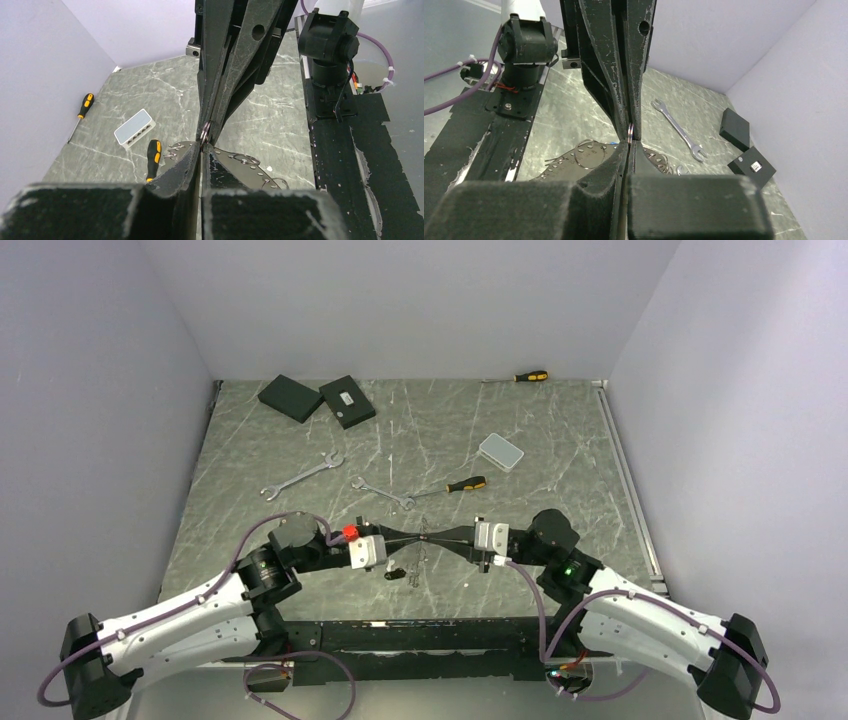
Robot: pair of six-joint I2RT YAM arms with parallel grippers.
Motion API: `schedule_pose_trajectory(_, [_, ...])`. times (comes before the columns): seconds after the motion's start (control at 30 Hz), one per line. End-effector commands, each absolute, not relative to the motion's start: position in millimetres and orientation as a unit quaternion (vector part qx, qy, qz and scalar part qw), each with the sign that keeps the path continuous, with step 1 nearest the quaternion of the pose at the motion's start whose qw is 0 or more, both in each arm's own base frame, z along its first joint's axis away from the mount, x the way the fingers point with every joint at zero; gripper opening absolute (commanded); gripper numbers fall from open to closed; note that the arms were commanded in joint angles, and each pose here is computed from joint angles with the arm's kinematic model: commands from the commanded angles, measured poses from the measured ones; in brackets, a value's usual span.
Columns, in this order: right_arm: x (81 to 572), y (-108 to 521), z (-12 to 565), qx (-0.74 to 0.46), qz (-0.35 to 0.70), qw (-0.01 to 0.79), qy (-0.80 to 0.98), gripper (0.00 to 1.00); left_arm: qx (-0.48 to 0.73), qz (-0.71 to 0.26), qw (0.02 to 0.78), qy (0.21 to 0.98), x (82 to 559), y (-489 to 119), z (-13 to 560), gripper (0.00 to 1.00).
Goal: Put the keys on the keyring
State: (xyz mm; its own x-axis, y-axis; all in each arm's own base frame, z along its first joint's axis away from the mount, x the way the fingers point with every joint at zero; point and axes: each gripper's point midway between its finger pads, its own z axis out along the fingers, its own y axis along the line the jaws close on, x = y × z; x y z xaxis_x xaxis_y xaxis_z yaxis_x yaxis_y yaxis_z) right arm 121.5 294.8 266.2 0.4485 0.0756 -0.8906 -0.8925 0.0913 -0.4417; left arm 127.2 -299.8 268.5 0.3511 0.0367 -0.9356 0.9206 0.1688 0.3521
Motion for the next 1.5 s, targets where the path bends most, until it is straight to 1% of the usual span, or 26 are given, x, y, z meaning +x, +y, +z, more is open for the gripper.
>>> schedule_pose_trajectory(0.0, [108.6,299.9,306.0,-0.549,0.389,0.675,0.302,0.00,0.535,-0.368,0.644,0.404,120.0,-301.5,298.6,0.06])
schedule_pose_trajectory(0.07, [108.3,300.7,306.1,-0.550,0.389,0.675,0.302,0.00,0.539,-0.370,0.641,0.402,118.3,-301.8,297.7,0.01])
schedule_pose_trajectory(0.13, [109.0,301.4,305.8,-0.550,0.388,0.674,0.304,0.00,0.541,-0.369,0.639,0.403,117.8,-301.5,296.7,0.00])
schedule_pose_trajectory(0.17, [109.8,301.3,305.8,-0.548,0.387,0.675,0.307,0.06,0.542,-0.367,0.639,0.403,118.3,-301.0,296.7,0.00])
schedule_pose_trajectory(0.2, [110.0,300.8,305.6,-0.547,0.387,0.676,0.309,0.20,0.543,-0.363,0.639,0.406,119.3,-300.0,295.9,0.00])
schedule_pose_trajectory(0.23, [110.3,299.9,304.8,-0.546,0.385,0.676,0.312,0.31,0.544,-0.357,0.639,0.410,120.7,-298.8,294.4,0.00])
schedule_pose_trajectory(0.27, [110.5,298.9,303.1,-0.547,0.384,0.674,0.316,0.40,0.545,-0.351,0.640,0.413,122.1,-296.8,293.7,0.00])
schedule_pose_trajectory(0.37, [109.8,295.7,293.3,-0.562,0.374,0.659,0.330,0.60,0.546,-0.329,0.646,0.420,126.2,-289.8,291.5,0.00])
schedule_pose_trajectory(0.4, [109.3,294.6,290.4,-0.568,0.371,0.654,0.335,0.63,0.547,-0.323,0.646,0.422,127.2,-287.7,290.1,0.00])
schedule_pose_trajectory(0.5, [109.4,289.4,284.7,-0.573,0.364,0.644,0.353,0.66,0.556,-0.305,0.643,0.431,129.7,-282.4,285.8,0.00])
schedule_pose_trajectory(0.57, [114.7,285.4,285.5,-0.560,0.356,0.650,0.370,0.68,0.568,-0.288,0.631,0.442,131.5,-277.9,278.5,0.00])
schedule_pose_trajectory(0.67, [137.4,278.9,297.7,-0.485,0.355,0.669,0.437,0.75,0.584,-0.245,0.613,0.472,139.7,-265.4,267.9,0.00])
schedule_pose_trajectory(0.73, [156.4,278.0,302.6,-0.439,0.349,0.665,0.492,0.77,0.579,-0.204,0.610,0.501,151.5,-252.9,263.5,0.00])
schedule_pose_trajectory(0.87, [173.2,295.5,294.5,-0.425,0.355,0.606,0.571,0.77,0.551,-0.138,0.627,0.534,168.6,-225.8,271.2,0.00])
schedule_pose_trajectory(0.93, [184.5,309.7,277.9,-0.421,0.353,0.567,0.614,0.74,0.514,-0.073,0.638,0.568,188.9,-203.3,275.1,0.00])
schedule_pose_trajectory(1.07, [193.0,339.5,264.0,-0.411,0.378,0.512,0.653,0.70,0.474,0.035,0.632,0.612,211.6,-164.7,272.6,0.00])
schedule_pose_trajectory(1.17, [217.1,349.4,251.3,-0.355,0.363,0.504,0.699,0.69,0.436,0.089,0.638,0.628,220.2,-139.9,278.2,0.00])
schedule_pose_trajectory(1.23, [225.7,357.2,240.2,-0.343,0.358,0.495,0.714,0.68,0.411,0.117,0.645,0.633,223.4,-125.7,284.8,0.00])
schedule_pose_trajectory(1.37, [221.5,379.4,211.7,-0.371,0.363,0.471,0.713,0.66,0.358,0.170,0.663,0.635,227.0,-96.0,300.6,0.00])
schedule_pose_trajectory(1.47, [206.6,395.0,191.7,-0.408,0.385,0.490,0.667,0.66,0.338,0.205,0.663,0.636,228.4,-79.4,304.8,0.00])
